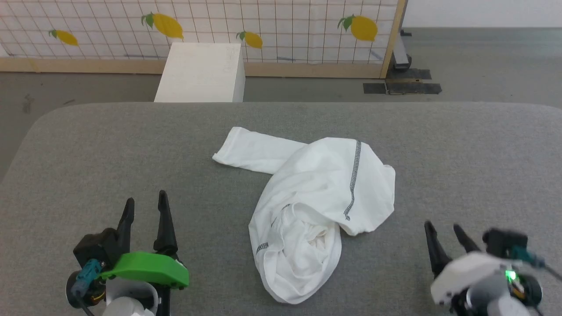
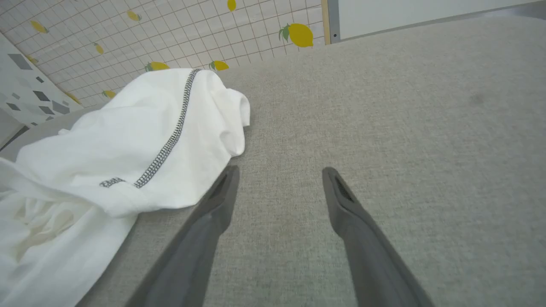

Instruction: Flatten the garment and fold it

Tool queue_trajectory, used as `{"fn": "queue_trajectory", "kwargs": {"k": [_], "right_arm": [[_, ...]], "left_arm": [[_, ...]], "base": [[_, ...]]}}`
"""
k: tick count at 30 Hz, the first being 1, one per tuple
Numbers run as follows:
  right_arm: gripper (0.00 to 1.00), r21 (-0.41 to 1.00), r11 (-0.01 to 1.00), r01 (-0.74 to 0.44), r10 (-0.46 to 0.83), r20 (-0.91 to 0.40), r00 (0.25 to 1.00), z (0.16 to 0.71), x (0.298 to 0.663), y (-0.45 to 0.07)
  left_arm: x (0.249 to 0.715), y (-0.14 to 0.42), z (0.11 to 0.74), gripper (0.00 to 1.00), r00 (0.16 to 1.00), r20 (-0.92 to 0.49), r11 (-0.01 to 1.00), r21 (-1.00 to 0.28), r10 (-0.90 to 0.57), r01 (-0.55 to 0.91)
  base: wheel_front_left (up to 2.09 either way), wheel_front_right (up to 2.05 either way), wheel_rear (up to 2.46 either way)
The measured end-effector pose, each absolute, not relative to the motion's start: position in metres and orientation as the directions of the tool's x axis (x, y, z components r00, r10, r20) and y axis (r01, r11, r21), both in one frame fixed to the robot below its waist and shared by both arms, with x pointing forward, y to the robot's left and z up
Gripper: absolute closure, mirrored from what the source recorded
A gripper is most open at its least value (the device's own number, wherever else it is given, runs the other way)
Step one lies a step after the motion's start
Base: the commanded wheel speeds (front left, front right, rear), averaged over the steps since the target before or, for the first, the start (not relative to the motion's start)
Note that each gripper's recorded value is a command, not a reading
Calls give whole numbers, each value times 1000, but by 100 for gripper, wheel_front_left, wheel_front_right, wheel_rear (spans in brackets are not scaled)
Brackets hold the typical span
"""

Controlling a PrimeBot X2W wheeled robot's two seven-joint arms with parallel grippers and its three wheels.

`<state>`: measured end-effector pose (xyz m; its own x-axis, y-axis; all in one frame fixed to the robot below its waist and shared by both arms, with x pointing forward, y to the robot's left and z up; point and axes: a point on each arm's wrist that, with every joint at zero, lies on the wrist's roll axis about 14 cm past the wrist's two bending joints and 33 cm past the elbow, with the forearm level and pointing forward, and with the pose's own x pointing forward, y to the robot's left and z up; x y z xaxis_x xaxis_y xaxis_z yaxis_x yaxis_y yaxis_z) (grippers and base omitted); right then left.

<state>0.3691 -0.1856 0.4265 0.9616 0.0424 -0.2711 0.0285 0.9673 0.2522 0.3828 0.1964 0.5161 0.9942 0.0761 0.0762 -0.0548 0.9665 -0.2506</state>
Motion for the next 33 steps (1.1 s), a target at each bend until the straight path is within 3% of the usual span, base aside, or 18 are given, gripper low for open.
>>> {"fn": "queue_trajectory", "kwargs": {"k": [4,9,14,19,20,21,22,27,30,33], "right_arm": [[0,179,984,-22,89,-370,925,435,406,-177],[0,65,990,-128,142,-555,820,433,443,-152],[0,-9,977,-212,147,-692,707,408,451,-133],[0,5,964,-264,172,-771,613,374,442,-115],[54,11,963,-269,180,-770,612,372,444,-113],[90,9,962,-273,185,-758,626,374,448,-111],[100,8,960,-279,193,-742,642,376,452,-109],[100,61,981,-186,181,-644,744,397,468,-129],[100,69,997,-33,64,-525,849,434,483,-188],[100,66,991,115,-72,-462,884,455,474,-246]], "left_arm": [[384,198,514,0,993,77,961,-268,88,-65],[386,196,505,0,995,58,959,-276,86,-67],[388,199,498,0,995,45,957,-280,92,-76],[385,211,487,0,992,13,951,-284,128,-120],[384,213,485,0,991,7,951,-283,135,-128],[384,215,484,0,990,4,950,-283,140,-133],[383,218,482,0,989,-2,949,-283,147,-142],[385,217,481,0,990,-2,948,-288,143,-137],[386,211,488,0,993,20,951,-289,120,-109],[387,204,493,0,995,36,954,-288,97,-83]], "base": [[0,0,0],[0,0,0],[0,0,0],[0,0,0],[0,0,0],[0,0,0],[0,0,0],[0,0,0],[0,0,0],[0,0,0]]}}
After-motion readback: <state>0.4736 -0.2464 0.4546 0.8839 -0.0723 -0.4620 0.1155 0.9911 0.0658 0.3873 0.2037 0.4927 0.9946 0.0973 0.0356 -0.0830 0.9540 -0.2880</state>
